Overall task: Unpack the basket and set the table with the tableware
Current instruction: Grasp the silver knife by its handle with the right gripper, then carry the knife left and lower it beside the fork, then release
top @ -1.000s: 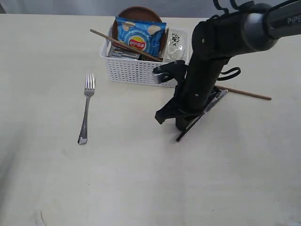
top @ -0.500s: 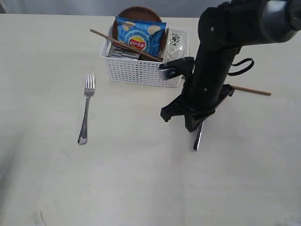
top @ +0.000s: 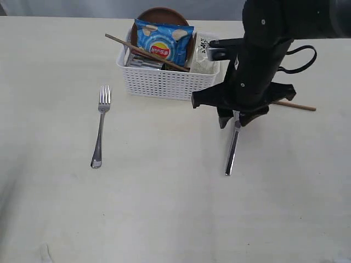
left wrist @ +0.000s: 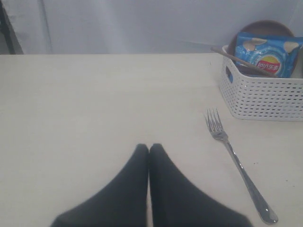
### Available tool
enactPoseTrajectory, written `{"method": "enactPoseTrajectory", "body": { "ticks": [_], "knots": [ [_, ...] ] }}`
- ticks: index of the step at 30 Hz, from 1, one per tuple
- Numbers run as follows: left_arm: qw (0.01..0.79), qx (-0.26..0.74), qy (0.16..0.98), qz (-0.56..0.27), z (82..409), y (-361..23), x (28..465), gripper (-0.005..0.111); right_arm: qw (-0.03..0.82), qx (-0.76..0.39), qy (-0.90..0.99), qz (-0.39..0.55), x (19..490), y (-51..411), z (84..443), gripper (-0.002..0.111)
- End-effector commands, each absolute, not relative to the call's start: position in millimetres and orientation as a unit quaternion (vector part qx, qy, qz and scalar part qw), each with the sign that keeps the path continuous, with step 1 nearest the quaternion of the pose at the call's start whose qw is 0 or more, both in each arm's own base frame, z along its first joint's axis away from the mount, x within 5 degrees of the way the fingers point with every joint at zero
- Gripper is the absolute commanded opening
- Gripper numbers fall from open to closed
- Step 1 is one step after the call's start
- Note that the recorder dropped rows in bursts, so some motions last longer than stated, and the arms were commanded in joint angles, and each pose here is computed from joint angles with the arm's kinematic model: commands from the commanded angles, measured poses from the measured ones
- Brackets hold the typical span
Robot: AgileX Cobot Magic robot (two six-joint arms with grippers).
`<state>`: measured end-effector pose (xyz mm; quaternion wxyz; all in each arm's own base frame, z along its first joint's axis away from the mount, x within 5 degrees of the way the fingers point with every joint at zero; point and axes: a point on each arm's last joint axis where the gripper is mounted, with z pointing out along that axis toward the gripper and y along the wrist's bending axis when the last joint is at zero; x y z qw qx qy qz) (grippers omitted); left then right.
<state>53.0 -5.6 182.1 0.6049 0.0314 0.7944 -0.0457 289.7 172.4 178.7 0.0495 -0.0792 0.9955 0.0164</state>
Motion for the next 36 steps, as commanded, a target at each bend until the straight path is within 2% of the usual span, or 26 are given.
{"method": "enactPoseTrajectory", "body": {
  "ticks": [1, 3, 5, 11, 29, 31, 34, 36],
  "knots": [
    [0.609, 0.031, 0.791, -0.043, 182.1, -5.3, 53.2, 0.0, 0.03, -0.017, 0.999, 0.027, 301.1, 157.8, 166.0, 0.041],
    [0.609, 0.031, 0.791, -0.043, 182.1, -5.3, 53.2, 0.0, 0.026, -0.007, 0.999, 0.025, 305.0, 152.7, 160.8, 0.031],
    [0.609, 0.031, 0.791, -0.043, 182.1, -5.3, 53.2, 0.0, 0.021, -0.006, 1.0, 0.022, 306.8, 152.5, 154.0, 0.028],
    [0.609, 0.031, 0.791, -0.043, 182.1, -5.3, 53.2, 0.0, -0.005, 0.004, 1.0, 0.02, 309.9, 155.9, 126.4, 0.028],
    [0.609, 0.031, 0.791, -0.043, 182.1, -5.3, 53.2, 0.0, -0.029, 0.008, 0.999, 0.017, 311.9, 148.6, 94.5, 0.026],
    [0.609, 0.031, 0.791, -0.043, 182.1, -5.3, 53.2, 0.0, -0.028, -0.001, 0.999, 0.018, 308.7, 147.2, 90.6, 0.019],
    [0.609, 0.031, 0.791, -0.043, 182.1, -5.3, 53.2, 0.0, -0.032, -0.008, 0.999, 0.015, 300.9, 143.4, 82.8, 0.001],
    [0.609, 0.031, 0.791, -0.043, 182.1, -5.3, 53.2, 0.0, -0.038, -0.014, 0.999, 0.014, 294.7, 140.8, 77.9, 0.0]
  ]
}}
